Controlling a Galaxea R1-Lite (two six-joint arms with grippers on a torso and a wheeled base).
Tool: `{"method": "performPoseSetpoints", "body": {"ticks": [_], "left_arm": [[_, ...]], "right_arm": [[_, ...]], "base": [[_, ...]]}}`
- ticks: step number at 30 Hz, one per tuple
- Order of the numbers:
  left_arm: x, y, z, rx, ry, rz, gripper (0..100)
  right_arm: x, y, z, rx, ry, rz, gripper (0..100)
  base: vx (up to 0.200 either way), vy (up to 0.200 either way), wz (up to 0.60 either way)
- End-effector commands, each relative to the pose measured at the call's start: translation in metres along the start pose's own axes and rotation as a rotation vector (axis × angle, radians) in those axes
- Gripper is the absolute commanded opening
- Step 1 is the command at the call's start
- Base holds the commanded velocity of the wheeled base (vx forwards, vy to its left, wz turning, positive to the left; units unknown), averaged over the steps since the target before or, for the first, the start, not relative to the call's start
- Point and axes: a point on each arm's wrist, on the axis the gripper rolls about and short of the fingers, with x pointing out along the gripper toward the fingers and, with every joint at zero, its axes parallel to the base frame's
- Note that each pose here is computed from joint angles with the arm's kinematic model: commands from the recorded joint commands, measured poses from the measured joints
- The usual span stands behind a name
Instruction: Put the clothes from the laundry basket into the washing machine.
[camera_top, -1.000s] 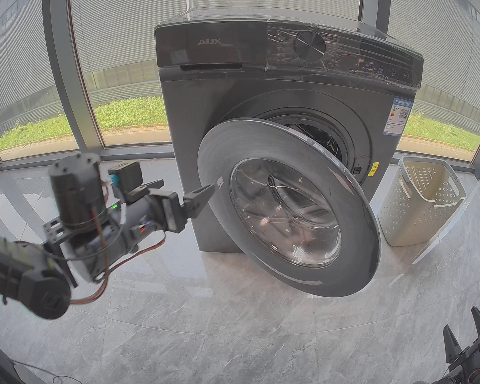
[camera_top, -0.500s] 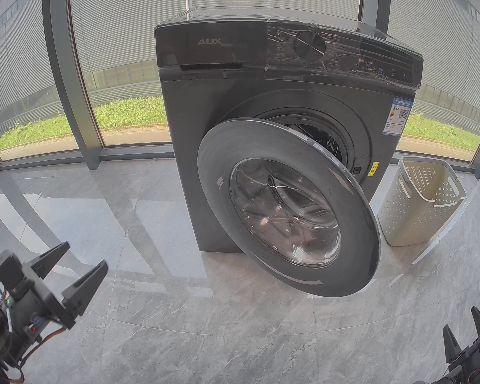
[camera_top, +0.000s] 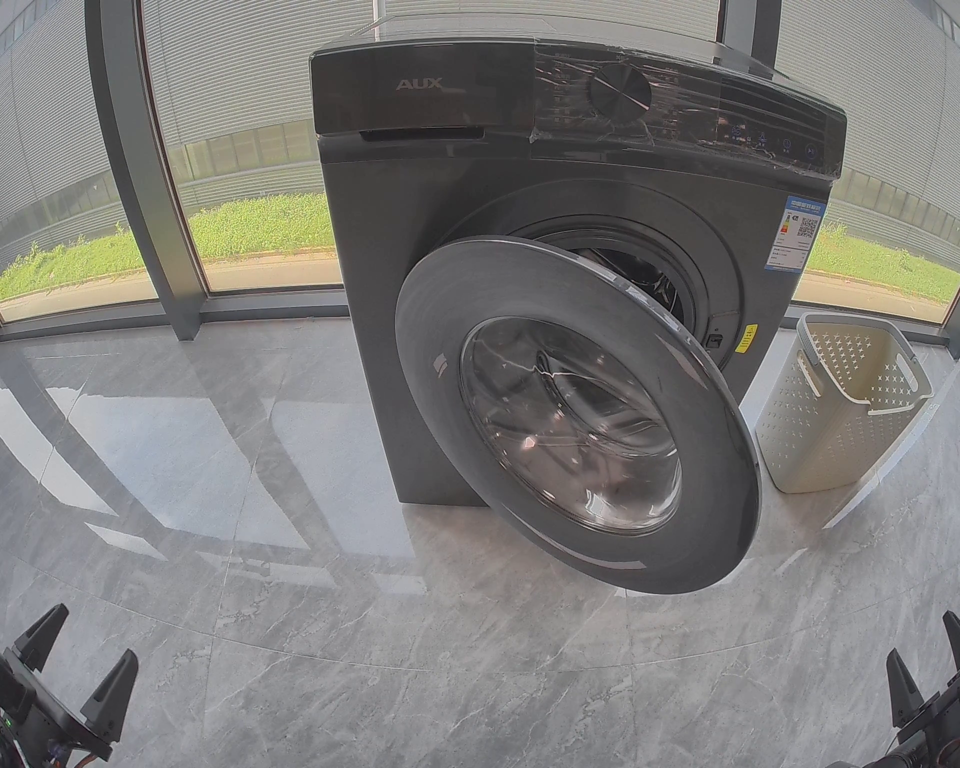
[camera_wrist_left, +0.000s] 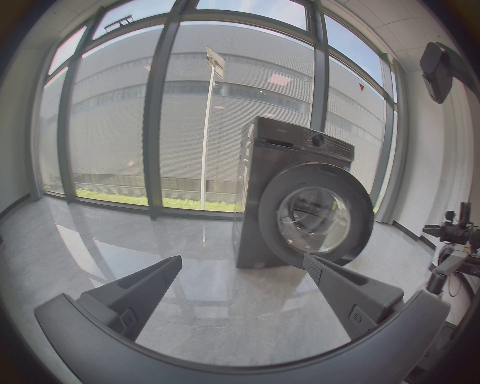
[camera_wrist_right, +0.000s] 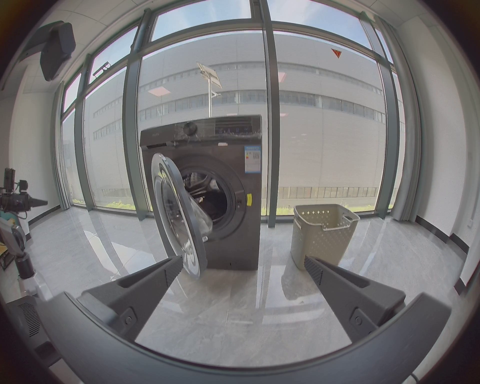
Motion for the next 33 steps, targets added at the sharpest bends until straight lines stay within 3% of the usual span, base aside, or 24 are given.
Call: {"method": "performPoseSetpoints", "body": {"ticks": [1,3,5,8,9,10,11,15,17,21,23,25,33], "left_arm": [[-0.021,0.001,-0.016,0.006,-0.106,0.122,100],[-0.023,0.000,-0.022,0.013,-0.088,0.140,100],[-0.023,0.000,-0.025,0.001,-0.065,0.146,100],[-0.023,0.000,-0.028,-0.015,-0.038,0.142,100],[-0.023,0.000,-0.028,-0.015,-0.038,0.142,100],[-0.023,0.000,-0.029,-0.013,-0.028,0.137,100],[-0.023,0.000,-0.029,-0.012,-0.025,0.137,100],[-0.025,-0.002,-0.029,0.019,-0.053,0.218,100],[-0.027,-0.002,-0.030,0.031,-0.075,0.223,100],[-0.029,-0.003,-0.031,0.022,-0.091,0.167,100],[-0.030,-0.002,-0.037,0.076,-0.046,0.175,100],[-0.030,-0.003,-0.038,0.090,-0.031,0.170,100],[-0.030,-0.003,-0.038,0.091,-0.038,0.157,100]], "right_arm": [[-0.003,0.000,0.010,-0.005,-0.095,0.015,100],[-0.016,0.001,0.047,-0.009,-0.271,0.023,100],[-0.026,0.001,0.069,-0.013,-0.311,0.053,100],[-0.021,0.002,0.070,-0.014,-0.161,0.173,100],[-0.021,0.002,0.070,-0.014,-0.161,0.173,100],[-0.011,0.003,0.064,-0.010,-0.038,0.280,100],[-0.007,0.004,0.064,-0.007,-0.008,0.303,100],[0.021,0.006,0.067,0.009,0.158,0.398,100],[0.041,0.008,0.071,0.004,0.225,0.433,100],[0.069,0.011,0.075,-0.020,0.276,0.474,100],[0.092,0.013,0.076,-0.018,0.325,0.472,100],[0.104,0.015,0.076,-0.016,0.358,0.479,100],[0.153,0.021,0.072,-0.006,0.404,0.486,100]], "base": [[0.000,0.000,0.00],[0.000,0.000,0.00],[0.000,0.000,0.00],[0.000,0.000,0.00],[0.000,0.000,0.00],[0.000,0.000,0.00],[0.000,0.000,0.00],[0.000,0.000,0.00],[0.000,0.000,0.00],[0.000,0.000,0.00],[0.000,0.000,0.00],[0.000,0.000,0.00],[0.000,0.000,0.00]]}}
